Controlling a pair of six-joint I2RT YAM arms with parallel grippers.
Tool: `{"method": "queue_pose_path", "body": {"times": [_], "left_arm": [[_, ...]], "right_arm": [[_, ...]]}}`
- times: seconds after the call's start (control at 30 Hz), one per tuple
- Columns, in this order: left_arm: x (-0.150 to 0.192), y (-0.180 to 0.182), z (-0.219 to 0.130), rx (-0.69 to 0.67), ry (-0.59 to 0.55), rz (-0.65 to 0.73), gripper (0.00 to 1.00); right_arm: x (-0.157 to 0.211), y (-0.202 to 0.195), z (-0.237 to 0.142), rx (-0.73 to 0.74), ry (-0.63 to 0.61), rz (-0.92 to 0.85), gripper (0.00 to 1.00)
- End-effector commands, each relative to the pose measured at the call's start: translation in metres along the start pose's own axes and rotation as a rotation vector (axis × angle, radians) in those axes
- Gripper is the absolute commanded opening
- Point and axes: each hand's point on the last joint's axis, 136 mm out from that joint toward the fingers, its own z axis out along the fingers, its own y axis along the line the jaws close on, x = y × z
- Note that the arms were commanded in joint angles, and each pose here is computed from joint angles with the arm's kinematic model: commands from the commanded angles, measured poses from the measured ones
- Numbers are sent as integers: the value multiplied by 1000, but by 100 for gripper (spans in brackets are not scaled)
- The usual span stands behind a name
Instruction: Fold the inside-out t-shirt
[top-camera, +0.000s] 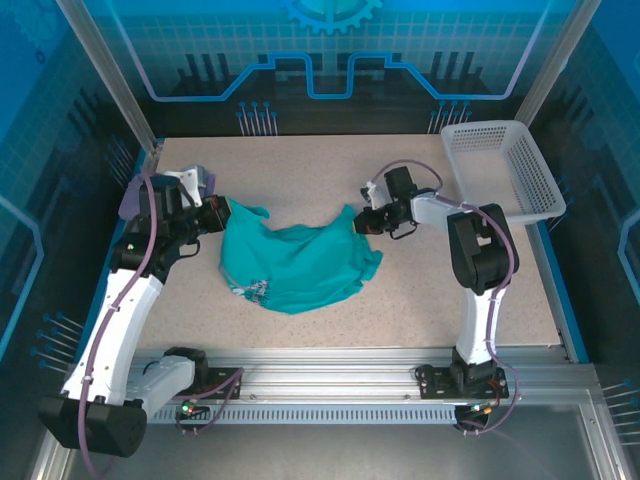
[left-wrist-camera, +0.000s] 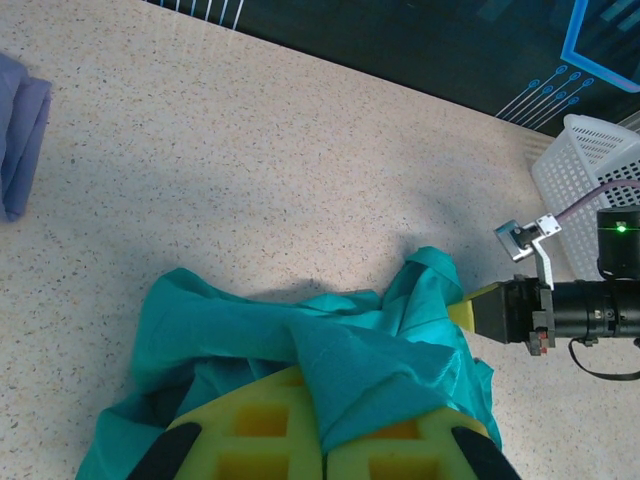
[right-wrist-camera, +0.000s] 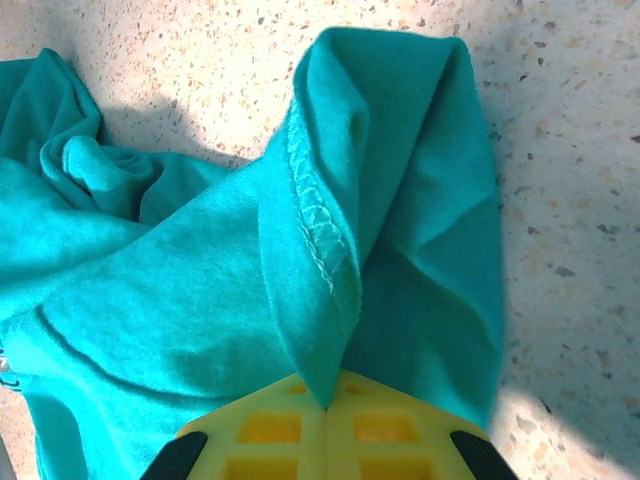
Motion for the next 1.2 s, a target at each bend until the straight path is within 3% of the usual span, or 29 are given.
{"method": "queue_pose_path", "body": {"times": [0.0,0.2,0.6,0.9,1.17], "left_arm": [[-3,-4,-4,29,-22,7,0],[-3,-4,-4,28,-26,8,0],[-4,-5,-6,36,-32,9,0],[-2,-6,-4,44,-23,7,0],[-2,-7,-4,49,-23,8,0]], "right_arm": [[-17,9,-29,-7,-88,-33,0],[-14,6,-44,-25,-112,8,0],[-18,-45,-23,75,-21,156,0],[-2,-50,-26,122,11,142,20],[6,-49,-18,119,39,133,31]]}}
